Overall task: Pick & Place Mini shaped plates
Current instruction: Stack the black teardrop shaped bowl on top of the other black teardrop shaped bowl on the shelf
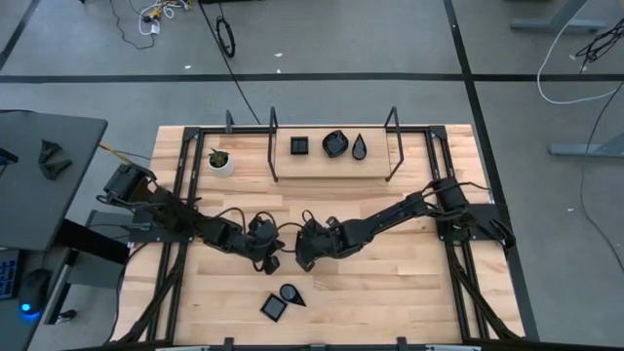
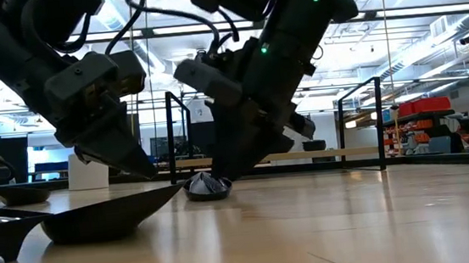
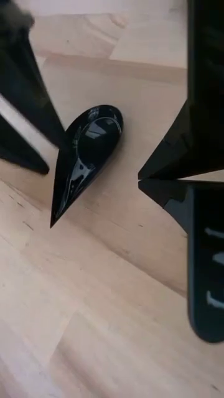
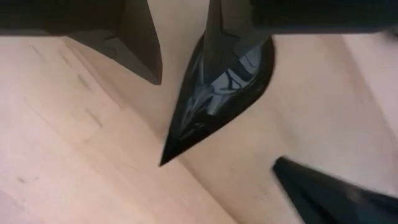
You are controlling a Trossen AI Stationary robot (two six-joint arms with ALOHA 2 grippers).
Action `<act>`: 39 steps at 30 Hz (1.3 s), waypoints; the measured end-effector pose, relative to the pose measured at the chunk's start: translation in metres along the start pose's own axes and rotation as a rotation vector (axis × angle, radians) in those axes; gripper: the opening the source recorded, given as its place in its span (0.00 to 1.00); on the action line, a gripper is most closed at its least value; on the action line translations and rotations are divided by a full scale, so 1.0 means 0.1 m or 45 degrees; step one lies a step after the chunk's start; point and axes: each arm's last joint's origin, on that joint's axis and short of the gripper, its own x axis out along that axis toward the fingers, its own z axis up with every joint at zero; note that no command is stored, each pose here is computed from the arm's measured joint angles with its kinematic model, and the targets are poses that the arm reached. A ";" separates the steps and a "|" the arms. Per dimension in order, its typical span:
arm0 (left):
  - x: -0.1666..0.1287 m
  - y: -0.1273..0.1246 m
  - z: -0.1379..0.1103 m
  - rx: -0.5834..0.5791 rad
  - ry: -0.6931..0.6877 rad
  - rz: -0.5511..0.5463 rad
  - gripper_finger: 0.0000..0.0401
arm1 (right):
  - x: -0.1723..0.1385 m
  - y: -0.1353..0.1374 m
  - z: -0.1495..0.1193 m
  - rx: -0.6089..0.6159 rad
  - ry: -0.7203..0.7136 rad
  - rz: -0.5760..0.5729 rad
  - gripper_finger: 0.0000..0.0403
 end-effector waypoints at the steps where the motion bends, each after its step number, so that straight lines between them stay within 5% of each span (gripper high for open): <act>1: 0.00 0.00 0.00 0.000 -0.003 0.004 0.03 | -0.01 0.00 0.01 0.000 -0.002 0.005 0.30; 13: 0.00 0.00 0.00 0.004 -0.012 0.015 0.03 | 0.01 -0.03 0.01 -0.031 -0.045 0.046 0.40; 30: 0.00 0.01 0.00 0.006 -0.022 0.026 0.03 | 0.15 -0.16 -0.11 -0.050 -0.174 0.101 0.08; 39: 0.00 0.01 0.00 0.006 -0.022 0.026 0.03 | -0.29 -0.17 0.05 -0.102 -0.317 -0.021 0.03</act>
